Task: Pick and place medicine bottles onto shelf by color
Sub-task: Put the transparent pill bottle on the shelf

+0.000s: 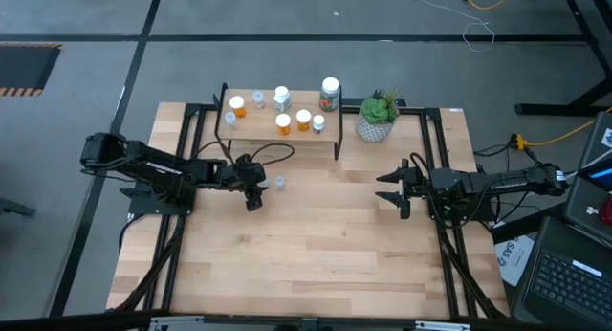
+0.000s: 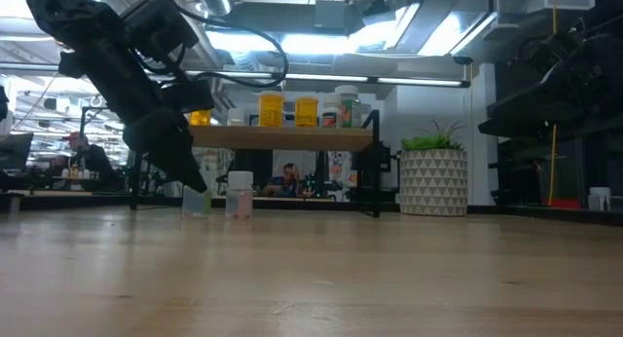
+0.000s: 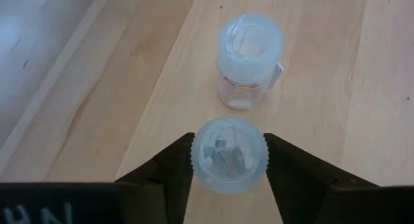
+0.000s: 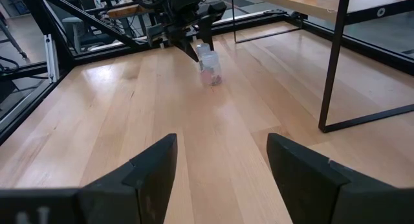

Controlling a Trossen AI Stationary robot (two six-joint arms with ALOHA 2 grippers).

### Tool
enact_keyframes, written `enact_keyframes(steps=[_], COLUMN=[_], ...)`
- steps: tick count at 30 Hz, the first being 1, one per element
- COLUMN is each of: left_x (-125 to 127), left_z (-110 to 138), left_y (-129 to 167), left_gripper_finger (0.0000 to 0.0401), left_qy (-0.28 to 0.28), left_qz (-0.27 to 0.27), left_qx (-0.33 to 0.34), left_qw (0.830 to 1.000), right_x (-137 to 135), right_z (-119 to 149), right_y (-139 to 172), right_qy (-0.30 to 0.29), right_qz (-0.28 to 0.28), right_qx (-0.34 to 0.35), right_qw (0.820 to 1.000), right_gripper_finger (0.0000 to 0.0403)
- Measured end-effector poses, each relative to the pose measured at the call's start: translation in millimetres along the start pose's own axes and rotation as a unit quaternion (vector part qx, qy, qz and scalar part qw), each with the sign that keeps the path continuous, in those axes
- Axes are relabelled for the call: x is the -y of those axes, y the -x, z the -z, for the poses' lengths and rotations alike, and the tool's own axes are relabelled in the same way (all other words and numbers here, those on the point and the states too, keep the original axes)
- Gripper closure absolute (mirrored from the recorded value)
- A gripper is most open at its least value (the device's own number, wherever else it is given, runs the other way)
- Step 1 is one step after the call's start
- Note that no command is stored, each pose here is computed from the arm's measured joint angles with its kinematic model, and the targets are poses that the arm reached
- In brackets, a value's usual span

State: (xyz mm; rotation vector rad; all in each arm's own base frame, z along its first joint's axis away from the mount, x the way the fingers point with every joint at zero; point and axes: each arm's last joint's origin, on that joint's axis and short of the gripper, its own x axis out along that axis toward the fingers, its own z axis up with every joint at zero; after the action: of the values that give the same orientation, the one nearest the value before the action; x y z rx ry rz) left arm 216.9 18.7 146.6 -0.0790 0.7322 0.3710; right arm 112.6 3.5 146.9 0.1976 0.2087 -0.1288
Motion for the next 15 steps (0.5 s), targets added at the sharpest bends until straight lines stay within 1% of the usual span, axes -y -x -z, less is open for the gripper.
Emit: enact_keyframes(steps=[7,13,15], left_x=[0.0,-2.1,-3.2], left_z=[-0.9,-9.0,-16.1], left_y=[1.1,13.2,21.5], left_gripper_finger=[0.0264,0.0266,0.0267], left_qy=[0.013,0.030,0.037], left_qz=[0.001,0.005,0.006], left_qx=[0.003,0.025,0.030], left_qw=[1.000,0.999,0.999], right_x=[0.0,0.0,0.0], right_z=[0.0,0.0,0.1], right_y=[0.0,0.0,0.0], right_qy=[0.000,0.000,0.000], right_qz=[0.000,0.000,0.000], right_qx=[0.000,0.000,0.000], right_qw=[1.000,1.000,1.000], right_gripper_finger=[0.0162,0.0162,0.0162])
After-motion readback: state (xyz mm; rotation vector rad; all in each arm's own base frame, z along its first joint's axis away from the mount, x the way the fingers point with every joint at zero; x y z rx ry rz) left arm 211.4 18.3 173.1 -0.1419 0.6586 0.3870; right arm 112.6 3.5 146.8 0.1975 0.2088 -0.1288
